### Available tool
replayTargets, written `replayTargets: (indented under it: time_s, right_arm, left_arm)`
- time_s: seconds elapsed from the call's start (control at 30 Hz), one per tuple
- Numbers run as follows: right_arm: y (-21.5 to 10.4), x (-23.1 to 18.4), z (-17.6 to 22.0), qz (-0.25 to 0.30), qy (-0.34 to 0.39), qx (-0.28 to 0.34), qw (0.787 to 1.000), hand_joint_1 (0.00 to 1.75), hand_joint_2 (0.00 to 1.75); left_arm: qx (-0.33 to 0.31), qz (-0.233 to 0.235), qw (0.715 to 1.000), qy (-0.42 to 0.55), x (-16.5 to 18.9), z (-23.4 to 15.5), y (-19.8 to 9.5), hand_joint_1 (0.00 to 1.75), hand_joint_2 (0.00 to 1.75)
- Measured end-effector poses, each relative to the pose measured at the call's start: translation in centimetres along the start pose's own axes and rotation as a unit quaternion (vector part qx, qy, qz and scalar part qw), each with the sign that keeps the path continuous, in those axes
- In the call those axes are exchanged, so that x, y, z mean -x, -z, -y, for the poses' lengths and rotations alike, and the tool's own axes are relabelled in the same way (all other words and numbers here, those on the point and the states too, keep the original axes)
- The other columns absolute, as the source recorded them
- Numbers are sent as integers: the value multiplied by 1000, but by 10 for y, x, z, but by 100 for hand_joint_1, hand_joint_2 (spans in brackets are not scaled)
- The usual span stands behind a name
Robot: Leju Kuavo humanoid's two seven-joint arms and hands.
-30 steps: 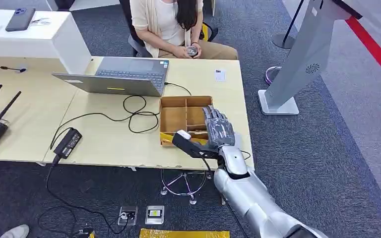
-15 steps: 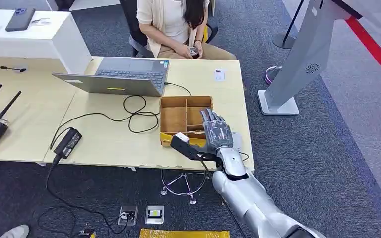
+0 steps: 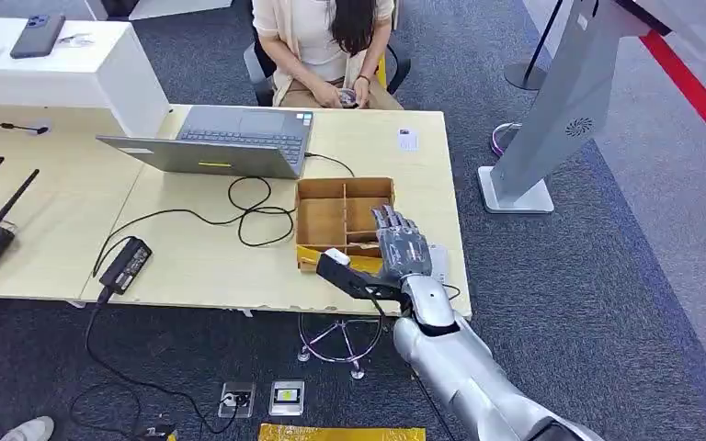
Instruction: Pass the card to the sensor for recognition and then transmit it.
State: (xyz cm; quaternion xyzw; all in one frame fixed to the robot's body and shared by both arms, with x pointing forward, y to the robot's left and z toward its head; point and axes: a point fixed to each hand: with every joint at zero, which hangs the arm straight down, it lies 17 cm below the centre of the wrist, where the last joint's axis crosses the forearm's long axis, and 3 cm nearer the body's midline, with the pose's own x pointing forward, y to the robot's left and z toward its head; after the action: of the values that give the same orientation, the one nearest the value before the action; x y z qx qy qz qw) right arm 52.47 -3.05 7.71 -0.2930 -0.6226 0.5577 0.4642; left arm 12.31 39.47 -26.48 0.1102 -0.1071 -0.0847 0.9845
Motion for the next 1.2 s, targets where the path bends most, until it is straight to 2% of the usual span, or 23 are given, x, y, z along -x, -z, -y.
replayTargets:
  time_s: [0.33, 0.37, 0.4, 1.2]
  right_arm:
    - [-1, 2, -3, -2, 0, -5, 1000, 0, 175]
    - [-1, 3, -3, -3, 0, -5, 1000, 19, 175]
    - [-2, 4, -4, -4, 0, -7, 1000, 175, 175]
    - [-5, 7, -13, -3, 8, -24, 1000, 175, 175]
  left_arm:
    - [0, 0, 1000, 0, 0, 0, 0, 0, 0]
    - [0, 0, 1000, 1, 0, 0, 0, 0, 0]
    - [1, 0, 1000, 1, 0, 0, 0, 0, 0]
    - [3, -1, 1000, 10, 0, 1, 0, 0, 0]
